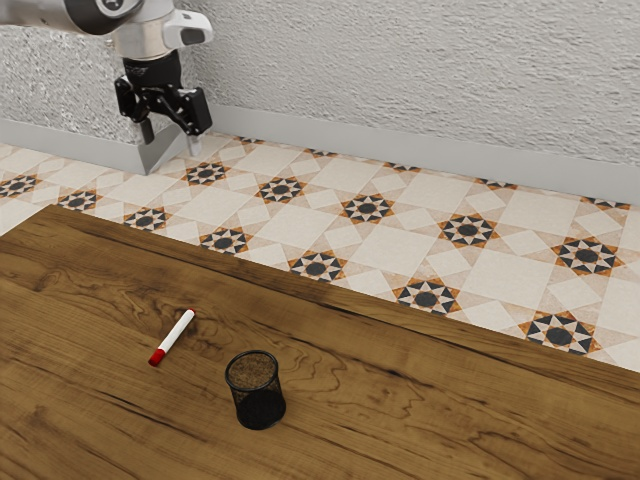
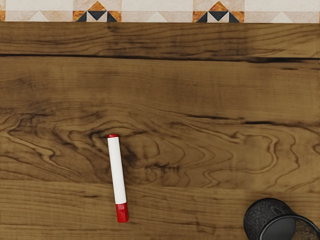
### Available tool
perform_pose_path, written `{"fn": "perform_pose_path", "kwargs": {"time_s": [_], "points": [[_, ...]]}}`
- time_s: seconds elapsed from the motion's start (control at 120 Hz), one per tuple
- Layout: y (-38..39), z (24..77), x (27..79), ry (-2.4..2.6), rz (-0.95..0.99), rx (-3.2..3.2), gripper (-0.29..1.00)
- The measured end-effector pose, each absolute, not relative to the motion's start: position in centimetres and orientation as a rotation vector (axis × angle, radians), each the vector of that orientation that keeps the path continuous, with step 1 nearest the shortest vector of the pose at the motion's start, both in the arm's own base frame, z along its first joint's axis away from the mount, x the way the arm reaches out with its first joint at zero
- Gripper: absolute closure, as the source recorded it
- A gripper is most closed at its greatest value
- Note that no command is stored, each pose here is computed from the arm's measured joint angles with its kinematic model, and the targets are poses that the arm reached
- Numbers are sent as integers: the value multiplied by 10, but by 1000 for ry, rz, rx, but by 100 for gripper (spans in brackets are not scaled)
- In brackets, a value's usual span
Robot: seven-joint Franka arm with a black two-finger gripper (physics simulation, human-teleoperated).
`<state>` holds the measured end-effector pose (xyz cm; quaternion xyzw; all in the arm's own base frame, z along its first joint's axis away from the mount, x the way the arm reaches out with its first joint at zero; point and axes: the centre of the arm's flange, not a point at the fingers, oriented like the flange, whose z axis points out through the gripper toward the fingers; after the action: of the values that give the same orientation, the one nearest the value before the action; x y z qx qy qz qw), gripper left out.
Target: Put the marker into the pen holder.
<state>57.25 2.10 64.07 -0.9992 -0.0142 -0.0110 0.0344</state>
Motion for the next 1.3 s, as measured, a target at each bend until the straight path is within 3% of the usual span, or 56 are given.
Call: {"fn": "perform_pose_path", "kwargs": {"time_s": [0.25,0.392,0.475,0.558,0.858,1.3], "points": [[34,626,585,-91,-43,-3078,0],[116,448,637,-250,219,-3040,0],[142,357,622,-293,299,-3036,0],[153,306,606,-309,283,-3041,0],[142,247,602,-270,119,-3064,0],[132,234,591,-269,50,-3071,0]]}}
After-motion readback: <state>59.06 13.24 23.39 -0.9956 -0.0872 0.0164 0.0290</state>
